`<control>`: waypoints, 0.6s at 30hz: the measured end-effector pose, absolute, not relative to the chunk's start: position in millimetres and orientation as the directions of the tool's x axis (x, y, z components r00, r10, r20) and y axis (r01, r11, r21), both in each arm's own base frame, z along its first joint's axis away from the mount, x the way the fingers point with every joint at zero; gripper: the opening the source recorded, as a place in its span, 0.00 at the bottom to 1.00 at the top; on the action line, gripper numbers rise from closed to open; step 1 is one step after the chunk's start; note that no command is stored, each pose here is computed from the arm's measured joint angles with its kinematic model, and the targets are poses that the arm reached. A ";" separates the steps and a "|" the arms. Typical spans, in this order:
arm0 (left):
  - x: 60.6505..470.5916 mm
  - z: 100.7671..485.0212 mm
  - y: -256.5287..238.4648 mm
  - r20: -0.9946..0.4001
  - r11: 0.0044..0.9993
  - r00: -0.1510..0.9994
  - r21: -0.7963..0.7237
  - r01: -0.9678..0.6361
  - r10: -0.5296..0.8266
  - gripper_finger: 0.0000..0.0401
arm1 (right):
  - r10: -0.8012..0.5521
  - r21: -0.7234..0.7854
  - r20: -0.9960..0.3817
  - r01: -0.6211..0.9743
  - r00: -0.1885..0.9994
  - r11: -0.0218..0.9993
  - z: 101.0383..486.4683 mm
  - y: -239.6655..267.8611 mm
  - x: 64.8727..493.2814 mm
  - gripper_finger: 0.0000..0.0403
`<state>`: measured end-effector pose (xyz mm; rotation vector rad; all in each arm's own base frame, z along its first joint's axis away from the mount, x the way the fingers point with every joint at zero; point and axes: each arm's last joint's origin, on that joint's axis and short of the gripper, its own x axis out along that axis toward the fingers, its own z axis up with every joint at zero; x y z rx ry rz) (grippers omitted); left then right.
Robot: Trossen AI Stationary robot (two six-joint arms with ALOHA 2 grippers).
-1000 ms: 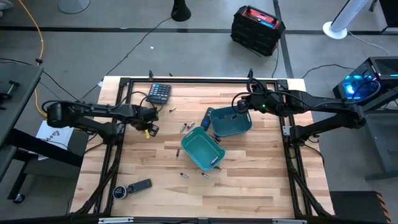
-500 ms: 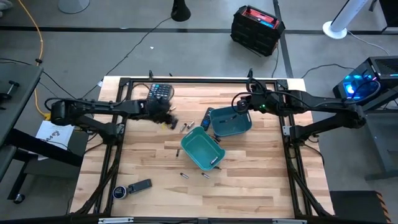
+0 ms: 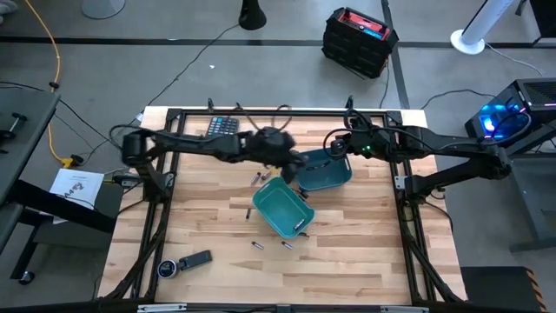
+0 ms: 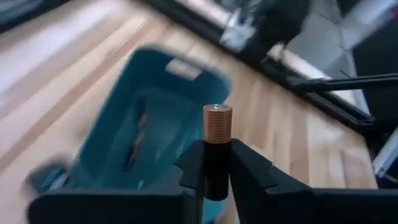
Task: Sort batteries
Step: Put the black battery into the blue bin
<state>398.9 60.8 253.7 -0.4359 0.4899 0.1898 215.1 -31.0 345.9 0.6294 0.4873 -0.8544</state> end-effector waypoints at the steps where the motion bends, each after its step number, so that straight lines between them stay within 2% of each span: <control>1: 408.8 259.8 61.5 -0.471 0.904 0.879 -0.344 -0.256 0.070 0.17 | -0.536 0.310 -0.624 0.810 0.569 0.498 345.9 -31.0 215.2 0.00; 4: 429.8 269.6 65.3 -0.461 0.930 0.885 -0.291 -0.227 0.072 0.29 | -0.533 0.310 -0.626 0.809 0.570 0.500 345.8 -30.9 215.1 0.00; 10: 429.8 276.1 66.5 -0.618 0.949 0.784 -0.211 -0.235 0.057 0.46 | -0.525 0.302 -0.633 0.806 0.569 0.510 345.3 -30.6 214.8 0.00; 15: 398.1 277.7 51.1 -0.805 0.970 0.594 -0.141 -0.198 0.004 0.49 | -0.520 0.293 -0.639 0.804 0.567 0.517 344.8 -30.5 214.4 0.00; 18: 385.1 280.8 26.2 -0.831 0.985 0.556 -0.124 -0.123 -0.035 0.49 | -0.454 0.312 -0.667 0.775 0.591 0.550 343.6 -28.5 214.8 0.00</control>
